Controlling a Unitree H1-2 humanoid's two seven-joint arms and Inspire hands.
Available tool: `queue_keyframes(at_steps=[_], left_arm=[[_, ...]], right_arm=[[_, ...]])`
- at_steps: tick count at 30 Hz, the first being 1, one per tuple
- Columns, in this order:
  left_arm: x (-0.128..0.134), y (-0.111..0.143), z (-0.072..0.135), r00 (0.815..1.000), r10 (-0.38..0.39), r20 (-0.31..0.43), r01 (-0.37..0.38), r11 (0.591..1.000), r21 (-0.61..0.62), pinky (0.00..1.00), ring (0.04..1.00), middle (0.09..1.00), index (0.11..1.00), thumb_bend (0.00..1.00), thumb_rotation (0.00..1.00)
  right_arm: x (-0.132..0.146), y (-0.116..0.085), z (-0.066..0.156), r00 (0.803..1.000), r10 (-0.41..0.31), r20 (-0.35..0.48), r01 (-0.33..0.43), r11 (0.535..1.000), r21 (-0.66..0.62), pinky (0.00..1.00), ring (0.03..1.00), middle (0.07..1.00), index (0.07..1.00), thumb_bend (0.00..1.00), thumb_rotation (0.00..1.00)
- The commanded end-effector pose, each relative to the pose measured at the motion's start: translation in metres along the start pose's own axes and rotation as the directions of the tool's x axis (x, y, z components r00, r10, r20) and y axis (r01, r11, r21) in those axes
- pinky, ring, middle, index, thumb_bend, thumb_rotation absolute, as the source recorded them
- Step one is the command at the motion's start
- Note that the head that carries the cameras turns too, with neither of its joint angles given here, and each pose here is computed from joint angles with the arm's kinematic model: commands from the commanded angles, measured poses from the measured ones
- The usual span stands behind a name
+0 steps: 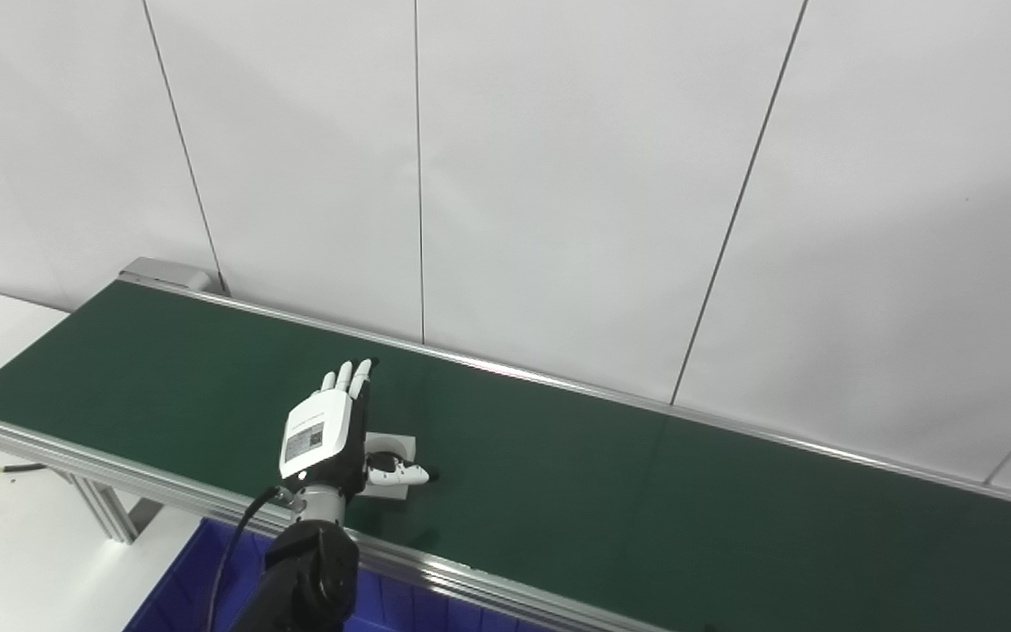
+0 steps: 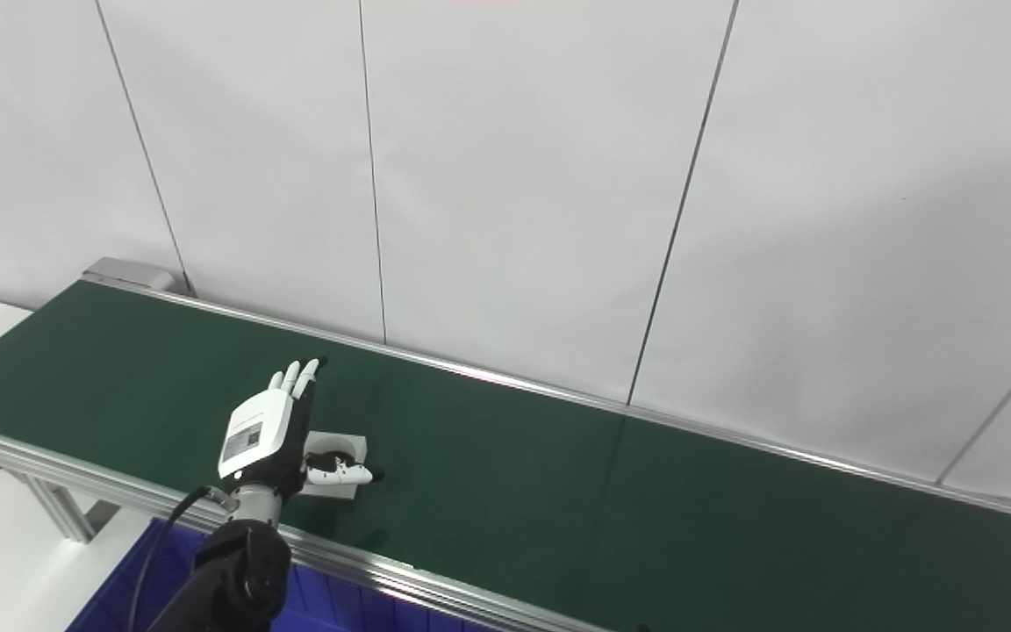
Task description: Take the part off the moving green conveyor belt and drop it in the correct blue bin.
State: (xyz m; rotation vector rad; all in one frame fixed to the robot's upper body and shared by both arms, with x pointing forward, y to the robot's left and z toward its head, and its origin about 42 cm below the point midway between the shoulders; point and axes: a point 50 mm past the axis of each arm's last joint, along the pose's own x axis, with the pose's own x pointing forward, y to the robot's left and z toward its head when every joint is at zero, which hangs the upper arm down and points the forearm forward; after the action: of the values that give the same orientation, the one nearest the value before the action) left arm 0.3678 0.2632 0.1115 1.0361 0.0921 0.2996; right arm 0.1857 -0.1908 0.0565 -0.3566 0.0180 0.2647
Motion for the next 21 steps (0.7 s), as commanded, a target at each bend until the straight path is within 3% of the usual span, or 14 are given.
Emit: queue_keyframes(at_steps=[1, 21], left_arm=[[0.014, 0.012, 0.017, 0.999, 0.035, 0.027, -0.035, 0.999, -0.009, 1.0, 1.0, 1.0, 0.96, 0.83, 0.29], [0.019, -0.022, 0.049, 0.994, -0.084, 0.071, 0.082, 0.996, 0.03, 1.0, 1.0, 1.0, 0.951, 0.82, 0.24]], right_arm=[[0.001, -0.003, 0.01, 0.999, -0.011, 0.031, 0.011, 1.0, -0.001, 0.95, 0.954, 0.958, 1.0, 0.82, 0.17], [-0.002, -0.006, 0.014, 0.999, -0.031, 0.038, 0.031, 0.999, 0.022, 0.93, 0.934, 0.935, 0.979, 0.84, 0.16]])
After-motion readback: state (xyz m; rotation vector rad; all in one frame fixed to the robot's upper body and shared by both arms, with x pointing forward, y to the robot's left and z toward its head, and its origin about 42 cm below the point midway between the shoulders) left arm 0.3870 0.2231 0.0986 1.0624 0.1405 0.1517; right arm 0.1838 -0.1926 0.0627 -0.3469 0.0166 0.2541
